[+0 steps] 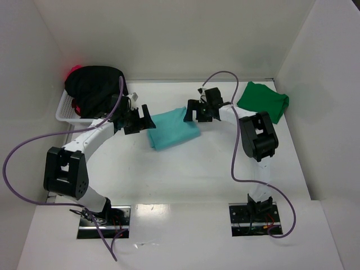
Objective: Fold and stack the t-shirts
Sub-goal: Fold the long partially folded tshirt into a neat square, then put the neatly folded tshirt into the corner of the board with the right arm
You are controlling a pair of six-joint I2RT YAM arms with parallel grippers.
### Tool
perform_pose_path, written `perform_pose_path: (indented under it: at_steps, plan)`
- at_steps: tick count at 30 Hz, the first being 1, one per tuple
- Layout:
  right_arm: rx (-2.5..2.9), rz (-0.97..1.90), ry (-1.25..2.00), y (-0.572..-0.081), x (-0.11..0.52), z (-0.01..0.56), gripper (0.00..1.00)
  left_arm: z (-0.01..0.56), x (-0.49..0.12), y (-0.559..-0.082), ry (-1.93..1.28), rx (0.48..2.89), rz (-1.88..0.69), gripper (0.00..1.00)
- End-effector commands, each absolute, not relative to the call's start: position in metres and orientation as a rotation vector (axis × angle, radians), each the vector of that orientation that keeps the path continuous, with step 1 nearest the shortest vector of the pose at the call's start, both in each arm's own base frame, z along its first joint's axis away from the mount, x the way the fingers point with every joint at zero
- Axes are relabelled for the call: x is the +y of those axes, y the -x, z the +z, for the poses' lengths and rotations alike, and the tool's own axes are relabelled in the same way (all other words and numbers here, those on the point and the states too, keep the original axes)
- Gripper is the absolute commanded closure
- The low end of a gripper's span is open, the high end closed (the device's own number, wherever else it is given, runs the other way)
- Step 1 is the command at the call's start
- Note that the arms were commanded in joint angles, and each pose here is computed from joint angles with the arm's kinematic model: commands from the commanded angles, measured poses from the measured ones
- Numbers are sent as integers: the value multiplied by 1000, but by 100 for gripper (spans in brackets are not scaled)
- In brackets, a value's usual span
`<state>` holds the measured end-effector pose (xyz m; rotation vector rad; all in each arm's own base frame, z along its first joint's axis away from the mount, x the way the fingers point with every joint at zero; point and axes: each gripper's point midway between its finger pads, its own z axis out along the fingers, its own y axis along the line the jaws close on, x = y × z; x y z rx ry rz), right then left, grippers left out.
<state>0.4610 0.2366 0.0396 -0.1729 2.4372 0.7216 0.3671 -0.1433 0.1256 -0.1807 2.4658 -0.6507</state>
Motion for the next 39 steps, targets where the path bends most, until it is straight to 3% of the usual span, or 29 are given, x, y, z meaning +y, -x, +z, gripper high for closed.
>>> perform_pose_path:
  at_steps: [1,10,17,23,27,32,37,39]
  plan:
    - [2481,739,231,-457,241,22,0,140,-143,-370,193,2430,-657,1]
    - [2556,750,266,-446,245,-4,1,139,-144,-369,186,2439,-665,1]
    - [2600,754,309,-434,258,-15,10,142,-145,-367,162,2434,-670,1]
    - [2624,740,313,-430,260,-19,30,150,-145,-366,158,2418,-673,1]
    - [2628,725,309,-433,259,-19,54,153,-144,-365,143,2408,-679,1]
    - [2664,637,258,-437,250,-24,98,158,-142,-366,147,2394,-679,1]
    - [2632,474,165,-461,231,0,100,159,-142,-366,148,2398,-678,1]
    - [2563,447,99,-483,216,35,100,163,-142,-368,133,2385,-676,1]
